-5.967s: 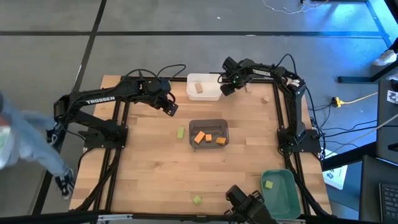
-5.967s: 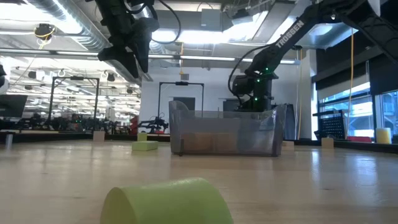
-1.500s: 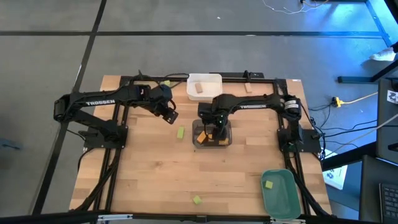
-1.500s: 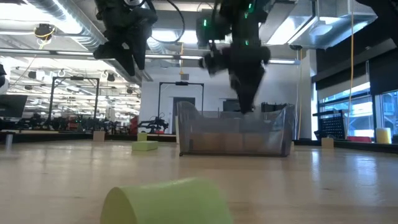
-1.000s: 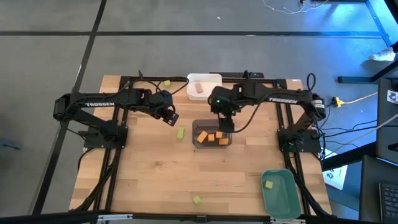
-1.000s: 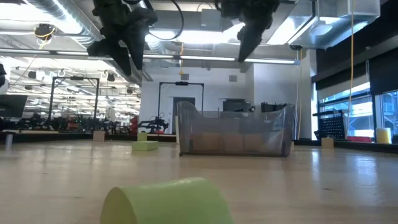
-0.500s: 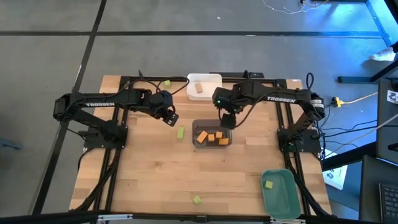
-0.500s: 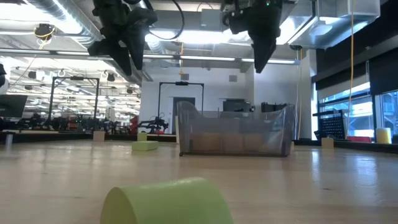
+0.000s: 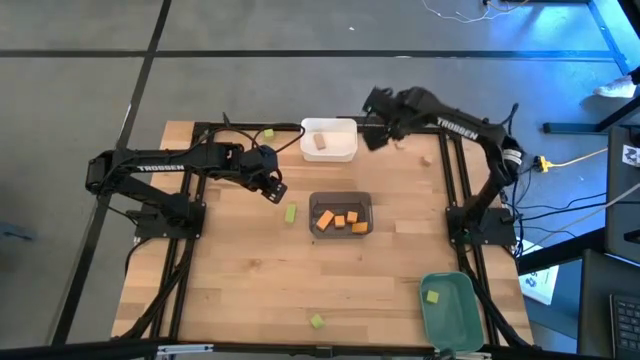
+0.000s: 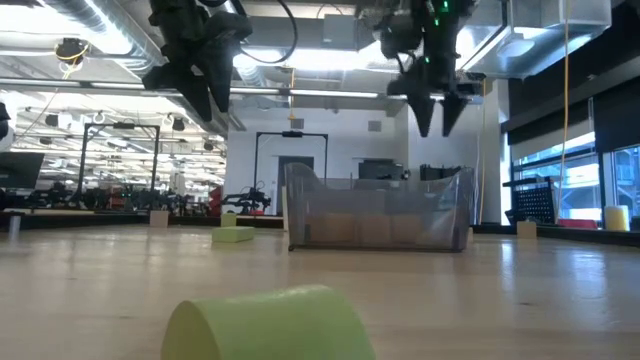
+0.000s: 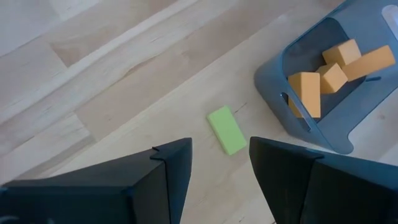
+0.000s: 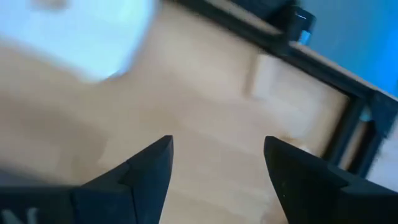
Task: Sort & place blocks by color
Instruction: Put the brown block into the white bin
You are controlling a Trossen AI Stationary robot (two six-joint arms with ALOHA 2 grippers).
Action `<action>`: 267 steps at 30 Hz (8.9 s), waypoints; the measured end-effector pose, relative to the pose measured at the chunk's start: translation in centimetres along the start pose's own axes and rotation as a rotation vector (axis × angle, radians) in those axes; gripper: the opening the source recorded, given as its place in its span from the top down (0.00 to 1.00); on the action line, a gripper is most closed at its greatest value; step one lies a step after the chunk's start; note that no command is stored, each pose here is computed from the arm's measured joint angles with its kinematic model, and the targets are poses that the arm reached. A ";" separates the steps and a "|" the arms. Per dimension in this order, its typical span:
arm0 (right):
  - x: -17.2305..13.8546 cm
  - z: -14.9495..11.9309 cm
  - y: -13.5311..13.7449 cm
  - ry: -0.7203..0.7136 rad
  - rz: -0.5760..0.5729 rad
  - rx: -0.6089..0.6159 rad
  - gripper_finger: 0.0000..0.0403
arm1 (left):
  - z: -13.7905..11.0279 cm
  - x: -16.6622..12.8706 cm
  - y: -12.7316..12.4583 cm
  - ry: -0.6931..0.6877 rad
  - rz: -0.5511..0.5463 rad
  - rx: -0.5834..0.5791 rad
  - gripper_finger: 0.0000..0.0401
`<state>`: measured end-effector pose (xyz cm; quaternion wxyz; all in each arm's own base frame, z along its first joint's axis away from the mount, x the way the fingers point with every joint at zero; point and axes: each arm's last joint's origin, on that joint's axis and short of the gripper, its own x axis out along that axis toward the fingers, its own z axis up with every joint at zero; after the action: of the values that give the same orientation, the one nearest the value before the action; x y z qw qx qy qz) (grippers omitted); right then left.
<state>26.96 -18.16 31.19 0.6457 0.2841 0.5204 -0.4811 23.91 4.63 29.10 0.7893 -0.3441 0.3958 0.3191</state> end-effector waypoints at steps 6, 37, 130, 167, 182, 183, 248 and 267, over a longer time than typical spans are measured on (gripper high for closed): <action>3.6 3.1 -4.5 0.078 -0.075 0.135 0.38 | 0.0 0.0 0.0 0.000 0.000 -0.005 0.62; 19.0 6.2 -9.4 0.473 0.043 0.182 0.38 | 0.6 0.1 0.6 -0.014 0.017 -0.106 0.62; 19.4 6.3 -3.8 0.344 0.136 -0.110 0.38 | 0.6 0.1 0.6 -0.008 0.012 -0.104 0.62; 18.3 6.4 -4.1 0.394 0.143 -0.256 0.69 | 0.6 0.1 0.6 -0.008 0.012 -0.104 0.62; 9.6 9.4 -1.4 0.285 0.216 -0.433 0.69 | 0.6 0.1 0.6 -0.008 0.012 -0.078 0.62; 9.0 9.4 -0.8 0.264 0.243 -0.457 0.69 | 0.6 0.1 0.6 -0.009 0.014 -0.078 0.62; 3.5 4.3 -2.5 0.219 0.073 -0.448 0.57 | 0.6 0.1 0.6 -0.008 0.012 -0.086 0.62; 4.4 -1.8 -9.5 0.181 0.055 -0.310 0.57 | 0.6 0.1 0.6 -0.014 0.017 -0.086 0.62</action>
<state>17.49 -21.61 27.79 0.6453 0.2377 0.6362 -0.3497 23.73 5.47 29.11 0.7738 -0.3722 0.3790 0.3451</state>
